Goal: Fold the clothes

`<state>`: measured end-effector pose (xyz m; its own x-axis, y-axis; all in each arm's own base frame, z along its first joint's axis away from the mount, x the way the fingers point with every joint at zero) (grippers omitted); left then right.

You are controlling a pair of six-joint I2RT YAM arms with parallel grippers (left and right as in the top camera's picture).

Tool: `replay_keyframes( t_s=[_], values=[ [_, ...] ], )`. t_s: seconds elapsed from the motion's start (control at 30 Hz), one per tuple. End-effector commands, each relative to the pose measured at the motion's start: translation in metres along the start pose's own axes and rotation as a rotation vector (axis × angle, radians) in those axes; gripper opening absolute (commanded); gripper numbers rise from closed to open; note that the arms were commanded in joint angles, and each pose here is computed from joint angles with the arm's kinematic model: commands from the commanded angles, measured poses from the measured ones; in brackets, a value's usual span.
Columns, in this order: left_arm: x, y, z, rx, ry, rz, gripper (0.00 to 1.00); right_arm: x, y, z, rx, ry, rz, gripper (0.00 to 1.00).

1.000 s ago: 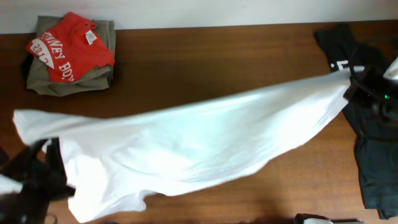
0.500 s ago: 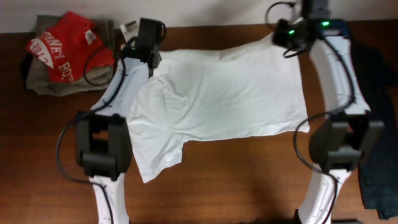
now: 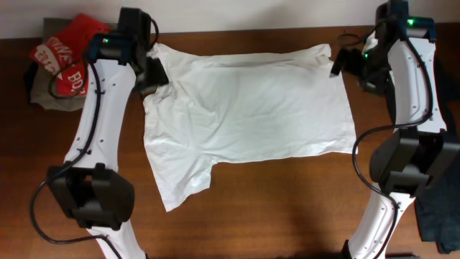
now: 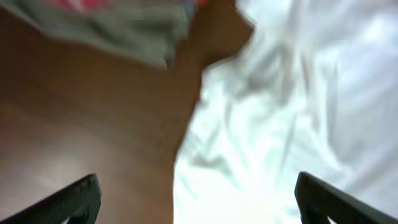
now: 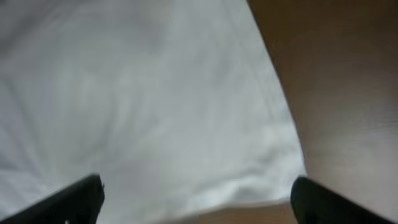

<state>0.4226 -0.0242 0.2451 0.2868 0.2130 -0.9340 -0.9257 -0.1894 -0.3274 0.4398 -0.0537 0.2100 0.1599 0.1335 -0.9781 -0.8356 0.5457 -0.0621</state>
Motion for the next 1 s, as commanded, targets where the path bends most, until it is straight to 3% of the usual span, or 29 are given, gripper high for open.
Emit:
replay_keyframes(
  t_s=[0.0, 0.03, 0.07, 0.1, 0.13, 0.23, 0.57, 0.77, 0.87, 0.97],
  values=[
    [0.034, 0.034, -0.012, 0.051, 0.058, 0.191, 0.92, -0.013, 0.013, -0.014, -0.03, 0.107, 0.009, 0.79],
    [0.05, 0.045, -0.013, 0.058, 0.047, 0.23, 0.65, -0.008, 0.015, -0.016, -0.033, 0.115, 0.028, 0.52],
    [0.061, 0.052, -0.014, 0.062, 0.043, 0.249, 0.51, -0.003, 0.016, -0.017, -0.031, 0.118, 0.036, 0.33],
    [0.075, 0.061, -0.017, 0.062, 0.057, 0.268, 0.35, 0.003, 0.017, -0.018, -0.03, 0.122, 0.046, 0.04],
    [0.087, 0.068, -0.021, 0.061, 0.075, 0.28, 0.2, 0.009, 0.017, -0.019, -0.028, 0.122, 0.053, 0.04],
    [0.122, 0.097, -0.028, 0.057, 0.121, 0.332, 0.01, 0.041, 0.021, -0.026, -0.023, 0.134, 0.082, 0.04],
    [0.163, 0.117, -0.031, 0.049, 0.133, 0.292, 0.01, 0.134, 0.051, -0.055, -0.011, 0.15, 0.144, 0.04],
    [0.166, 0.143, -0.014, 0.031, 0.072, 0.409, 0.01, 0.154, 0.071, -0.069, 0.073, 0.189, 0.183, 0.04],
    [0.162, 0.155, 0.014, -0.073, -0.067, 0.489, 0.01, 0.153, 0.076, -0.071, 0.103, 0.204, 0.207, 0.04],
    [0.155, 0.164, 0.032, -0.105, -0.113, 0.561, 0.01, 0.15, 0.082, -0.075, 0.139, 0.243, 0.231, 0.04]
  ],
)
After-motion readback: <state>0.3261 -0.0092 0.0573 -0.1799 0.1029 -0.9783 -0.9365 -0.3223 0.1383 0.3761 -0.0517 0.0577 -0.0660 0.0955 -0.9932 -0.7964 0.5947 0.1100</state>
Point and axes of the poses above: each gripper's point midway between its finger pads, its own x axis out along the fingers, its own z axis along the line the jaws close on, y = z × x, the point moved 6 cm from there along -x, back along the fingers, and after that the axes turned 8 degrees about x, right-handed, at the moved point
